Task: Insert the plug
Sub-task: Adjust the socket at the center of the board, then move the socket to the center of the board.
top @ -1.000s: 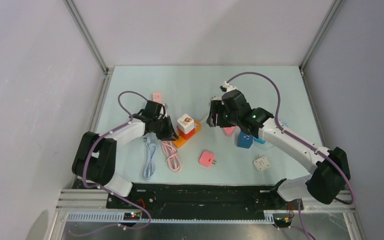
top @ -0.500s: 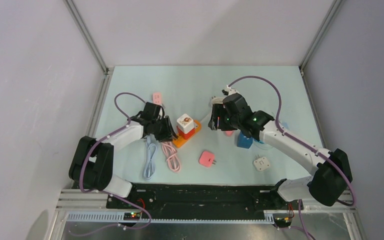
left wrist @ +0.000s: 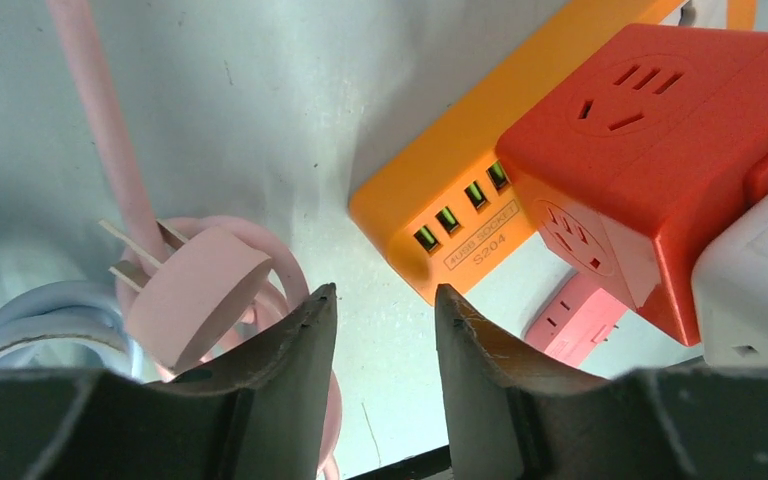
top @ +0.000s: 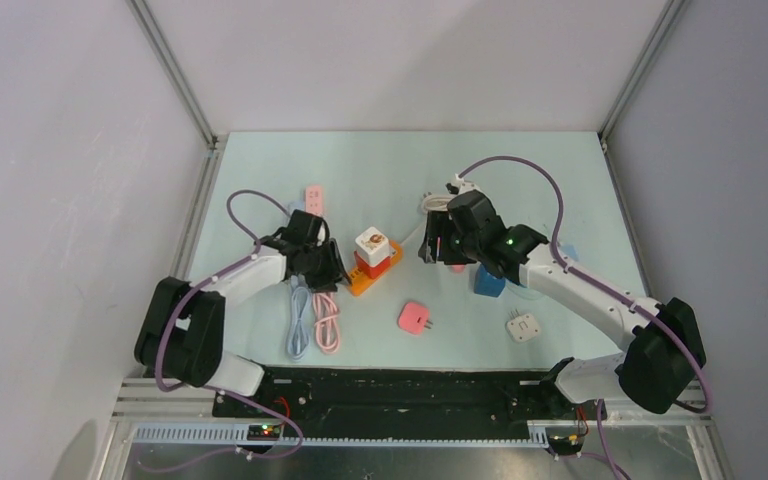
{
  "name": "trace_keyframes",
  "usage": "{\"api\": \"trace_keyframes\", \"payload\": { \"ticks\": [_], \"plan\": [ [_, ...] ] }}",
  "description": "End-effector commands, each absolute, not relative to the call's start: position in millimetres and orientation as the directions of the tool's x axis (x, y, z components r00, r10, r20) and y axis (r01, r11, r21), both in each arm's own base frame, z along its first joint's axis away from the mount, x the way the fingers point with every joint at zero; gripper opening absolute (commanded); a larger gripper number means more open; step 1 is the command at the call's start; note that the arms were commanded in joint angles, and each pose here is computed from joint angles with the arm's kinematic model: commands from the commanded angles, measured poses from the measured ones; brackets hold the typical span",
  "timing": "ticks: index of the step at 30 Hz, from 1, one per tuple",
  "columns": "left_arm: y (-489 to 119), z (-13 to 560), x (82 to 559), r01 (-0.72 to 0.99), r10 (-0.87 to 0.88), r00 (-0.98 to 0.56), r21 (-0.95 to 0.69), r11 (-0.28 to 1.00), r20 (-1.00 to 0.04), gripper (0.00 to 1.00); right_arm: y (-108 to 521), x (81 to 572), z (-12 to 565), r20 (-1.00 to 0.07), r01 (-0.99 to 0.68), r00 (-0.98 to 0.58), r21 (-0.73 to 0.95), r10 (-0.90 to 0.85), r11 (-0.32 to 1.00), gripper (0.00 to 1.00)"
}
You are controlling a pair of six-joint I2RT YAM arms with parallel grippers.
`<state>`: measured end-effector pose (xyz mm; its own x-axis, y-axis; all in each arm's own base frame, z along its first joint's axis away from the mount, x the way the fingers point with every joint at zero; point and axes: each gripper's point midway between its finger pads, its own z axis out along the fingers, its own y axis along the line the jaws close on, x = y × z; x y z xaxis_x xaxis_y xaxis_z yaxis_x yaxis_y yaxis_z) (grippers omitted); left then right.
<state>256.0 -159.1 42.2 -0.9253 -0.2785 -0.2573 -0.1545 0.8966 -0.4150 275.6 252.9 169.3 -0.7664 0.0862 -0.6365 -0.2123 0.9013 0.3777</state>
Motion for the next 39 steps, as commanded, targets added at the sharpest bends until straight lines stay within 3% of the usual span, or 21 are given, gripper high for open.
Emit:
{"api": "trace_keyframes", "payload": {
  "ticks": [1,11,20,32,34,39],
  "plan": [
    [-157,30,250,-0.22,-0.311,-0.928,-0.372,0.902,-0.203,0.48,256,282,183,-0.659,-0.213,-0.74,0.416,0.132,0.884,0.66],
    [-177,26,258,-0.267,-0.362,-0.92,-0.438,0.859,-0.149,0.51,247,282,181,-0.658,-0.188,-0.736,0.423,0.157,0.887,0.66],
    [-192,34,282,-0.294,-0.412,-0.899,-0.492,0.819,-0.148,0.41,239,291,188,-0.659,-0.16,-0.724,0.451,0.207,0.878,0.65],
    [-202,43,330,-0.321,-0.469,-0.87,-0.546,0.774,-0.153,0.39,209,308,169,-0.627,-0.052,-0.739,0.415,0.244,0.908,0.6],
    [-204,45,341,-0.321,-0.479,-0.863,-0.556,0.766,-0.162,0.39,211,313,159,-0.618,-0.051,-0.75,0.409,0.235,0.911,0.54],
    [-205,49,365,-0.311,-0.485,-0.854,-0.567,0.763,-0.185,0.37,231,334,126,-0.578,-0.046,-0.78,0.435,0.24,0.899,0.23]
  ]
}}
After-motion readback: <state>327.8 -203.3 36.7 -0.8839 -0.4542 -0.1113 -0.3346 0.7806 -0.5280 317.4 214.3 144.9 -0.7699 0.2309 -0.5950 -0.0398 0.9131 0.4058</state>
